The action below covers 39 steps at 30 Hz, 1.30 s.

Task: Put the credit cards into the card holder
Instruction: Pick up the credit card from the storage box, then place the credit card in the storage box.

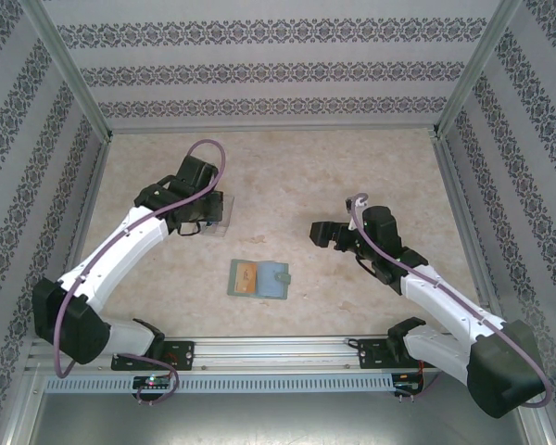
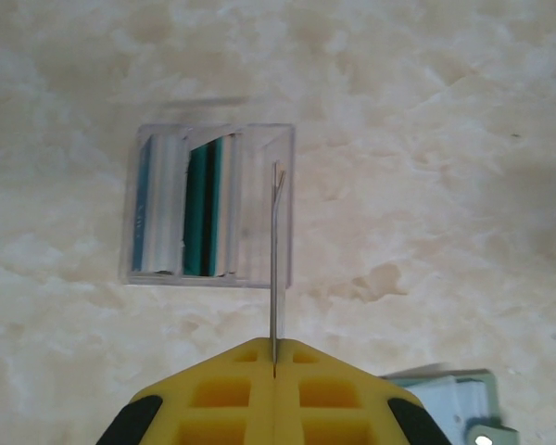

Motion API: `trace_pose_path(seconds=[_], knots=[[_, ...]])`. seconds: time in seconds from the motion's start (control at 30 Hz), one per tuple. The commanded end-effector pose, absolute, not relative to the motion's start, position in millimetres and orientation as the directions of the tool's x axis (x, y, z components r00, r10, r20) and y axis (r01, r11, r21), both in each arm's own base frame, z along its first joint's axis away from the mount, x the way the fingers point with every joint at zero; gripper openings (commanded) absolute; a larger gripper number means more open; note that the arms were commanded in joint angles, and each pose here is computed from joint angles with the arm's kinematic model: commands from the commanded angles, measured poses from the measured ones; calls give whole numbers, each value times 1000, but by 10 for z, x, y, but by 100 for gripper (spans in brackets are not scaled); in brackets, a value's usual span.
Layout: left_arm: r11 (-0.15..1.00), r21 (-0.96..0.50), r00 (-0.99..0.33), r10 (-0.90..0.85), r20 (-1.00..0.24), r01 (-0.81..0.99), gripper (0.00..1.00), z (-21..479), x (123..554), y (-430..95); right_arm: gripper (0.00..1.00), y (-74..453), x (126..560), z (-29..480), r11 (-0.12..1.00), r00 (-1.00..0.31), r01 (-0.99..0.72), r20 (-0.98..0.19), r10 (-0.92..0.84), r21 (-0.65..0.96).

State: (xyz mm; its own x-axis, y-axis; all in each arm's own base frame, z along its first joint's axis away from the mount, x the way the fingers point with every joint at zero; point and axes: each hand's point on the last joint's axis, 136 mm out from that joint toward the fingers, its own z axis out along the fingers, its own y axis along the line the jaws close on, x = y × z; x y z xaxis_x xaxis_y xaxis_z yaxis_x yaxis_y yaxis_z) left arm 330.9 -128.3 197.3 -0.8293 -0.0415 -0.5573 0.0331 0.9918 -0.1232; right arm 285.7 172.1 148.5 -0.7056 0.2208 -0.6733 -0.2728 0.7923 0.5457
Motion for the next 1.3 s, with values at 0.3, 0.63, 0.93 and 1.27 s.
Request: trace_pose_path(seconds=[0.3,0.63,0.93,1.27], knots=[[999,24,-866,-15,-499,-31,0,1579,3822,-1111,98,1399,2737,1299,878,-661,-207,-723,200,432],[988,145,-906,10,-423,-57,0,1401,3912,-1045,98,1235,2702,1264,901,-639,-195,-747,184,388],[989,144,-931,27,-363,-28,0,1269,3877,-1114,98,1210,2746,1217,907,-641,-195,-748,170,373],[987,161,-948,35,-315,-17,11,1067,3877,-1163,98,1140,2737,1159,918,-640,-182,-751,162,353]])
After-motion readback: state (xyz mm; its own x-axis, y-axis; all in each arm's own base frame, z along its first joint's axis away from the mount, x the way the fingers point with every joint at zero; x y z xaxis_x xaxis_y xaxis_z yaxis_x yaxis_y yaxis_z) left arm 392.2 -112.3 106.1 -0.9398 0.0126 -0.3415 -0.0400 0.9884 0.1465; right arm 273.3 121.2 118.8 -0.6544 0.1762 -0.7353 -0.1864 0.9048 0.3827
